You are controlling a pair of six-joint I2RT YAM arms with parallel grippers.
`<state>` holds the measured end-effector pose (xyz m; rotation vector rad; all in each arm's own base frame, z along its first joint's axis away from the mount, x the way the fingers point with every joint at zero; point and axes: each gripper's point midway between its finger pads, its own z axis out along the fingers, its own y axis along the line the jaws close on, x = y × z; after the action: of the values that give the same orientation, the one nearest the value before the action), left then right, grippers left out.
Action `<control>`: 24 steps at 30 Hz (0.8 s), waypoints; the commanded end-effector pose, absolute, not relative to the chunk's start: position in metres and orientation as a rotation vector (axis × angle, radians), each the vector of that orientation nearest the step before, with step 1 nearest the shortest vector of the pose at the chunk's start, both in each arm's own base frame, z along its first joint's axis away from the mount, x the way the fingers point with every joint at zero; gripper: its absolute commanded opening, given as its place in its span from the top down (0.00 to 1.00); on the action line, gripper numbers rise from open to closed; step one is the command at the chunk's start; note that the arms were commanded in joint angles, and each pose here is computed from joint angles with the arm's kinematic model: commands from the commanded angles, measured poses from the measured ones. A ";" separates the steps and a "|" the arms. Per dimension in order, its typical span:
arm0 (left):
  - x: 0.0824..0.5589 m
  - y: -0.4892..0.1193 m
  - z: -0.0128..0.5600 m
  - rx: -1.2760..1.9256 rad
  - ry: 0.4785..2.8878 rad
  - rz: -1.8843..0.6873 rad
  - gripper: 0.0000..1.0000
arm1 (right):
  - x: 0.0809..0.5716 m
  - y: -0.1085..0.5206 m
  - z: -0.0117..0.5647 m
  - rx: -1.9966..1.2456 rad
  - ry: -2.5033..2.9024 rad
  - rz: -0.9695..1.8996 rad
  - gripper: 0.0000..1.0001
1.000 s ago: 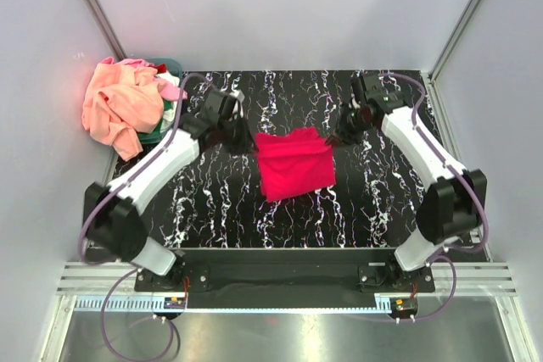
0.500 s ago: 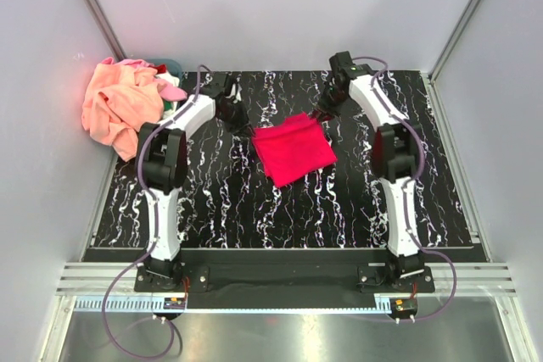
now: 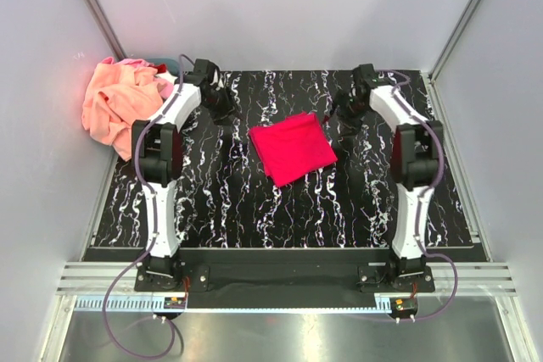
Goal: Fold and stack the t-shirts
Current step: Fold the tshirt
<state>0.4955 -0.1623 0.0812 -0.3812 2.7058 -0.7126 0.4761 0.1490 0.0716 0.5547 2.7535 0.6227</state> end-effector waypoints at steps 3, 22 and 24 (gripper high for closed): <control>0.472 -0.182 0.145 -0.215 2.573 -0.626 0.52 | 0.458 0.170 0.125 0.421 2.547 0.821 0.24; 0.387 -0.248 0.106 0.033 2.645 -0.744 0.59 | 0.296 0.212 -0.020 0.482 2.933 0.637 0.54; 0.378 -0.247 0.109 0.028 2.627 -0.767 0.60 | 0.284 0.215 -0.013 0.468 2.926 0.633 0.54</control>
<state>0.3747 -0.2427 0.0683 -0.0262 2.7768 -0.6926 0.3311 0.2386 0.0258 0.3711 2.7837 0.8713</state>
